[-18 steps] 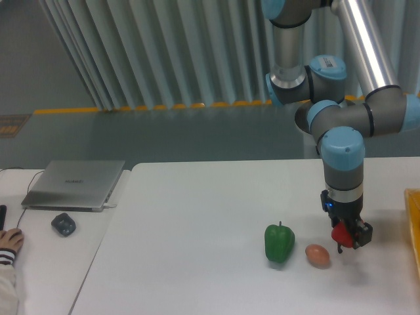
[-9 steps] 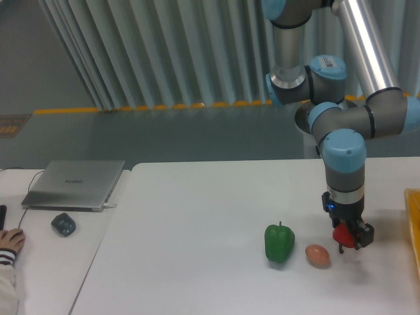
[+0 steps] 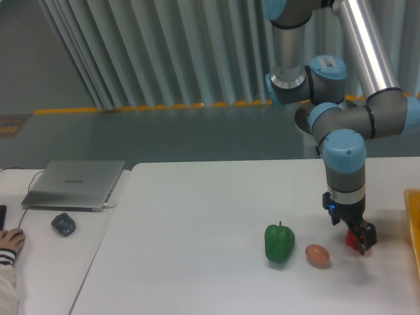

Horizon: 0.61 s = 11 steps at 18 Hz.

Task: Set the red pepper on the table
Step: 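Set the red pepper on the table beside the egg and open the gripper, then raise the open gripper up away from the red pepper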

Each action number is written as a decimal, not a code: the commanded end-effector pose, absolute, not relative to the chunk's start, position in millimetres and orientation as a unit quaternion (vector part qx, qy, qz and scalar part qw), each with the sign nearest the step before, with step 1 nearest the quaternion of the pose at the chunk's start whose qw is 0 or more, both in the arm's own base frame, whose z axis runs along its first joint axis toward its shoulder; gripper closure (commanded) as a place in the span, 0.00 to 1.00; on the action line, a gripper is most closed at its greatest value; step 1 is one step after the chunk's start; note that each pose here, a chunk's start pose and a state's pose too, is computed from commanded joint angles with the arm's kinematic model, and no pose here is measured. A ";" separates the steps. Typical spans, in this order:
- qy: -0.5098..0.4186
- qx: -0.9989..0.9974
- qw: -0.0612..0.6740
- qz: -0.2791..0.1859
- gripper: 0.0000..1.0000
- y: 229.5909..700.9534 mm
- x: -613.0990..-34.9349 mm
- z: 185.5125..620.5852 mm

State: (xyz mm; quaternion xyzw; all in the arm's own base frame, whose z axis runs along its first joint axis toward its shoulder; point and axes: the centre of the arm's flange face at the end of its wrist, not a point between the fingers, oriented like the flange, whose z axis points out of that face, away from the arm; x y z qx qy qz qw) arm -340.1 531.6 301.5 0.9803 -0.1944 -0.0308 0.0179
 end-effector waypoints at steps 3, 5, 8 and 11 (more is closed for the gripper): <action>-0.183 0.982 -0.011 -0.048 0.00 542.0 -345.0 324.2; -0.194 0.979 -0.016 -0.061 0.00 546.8 -345.2 332.4; -0.206 0.975 -0.022 -0.073 0.00 556.9 -347.2 346.7; -0.236 0.969 -0.009 -0.074 0.00 555.5 -347.1 360.9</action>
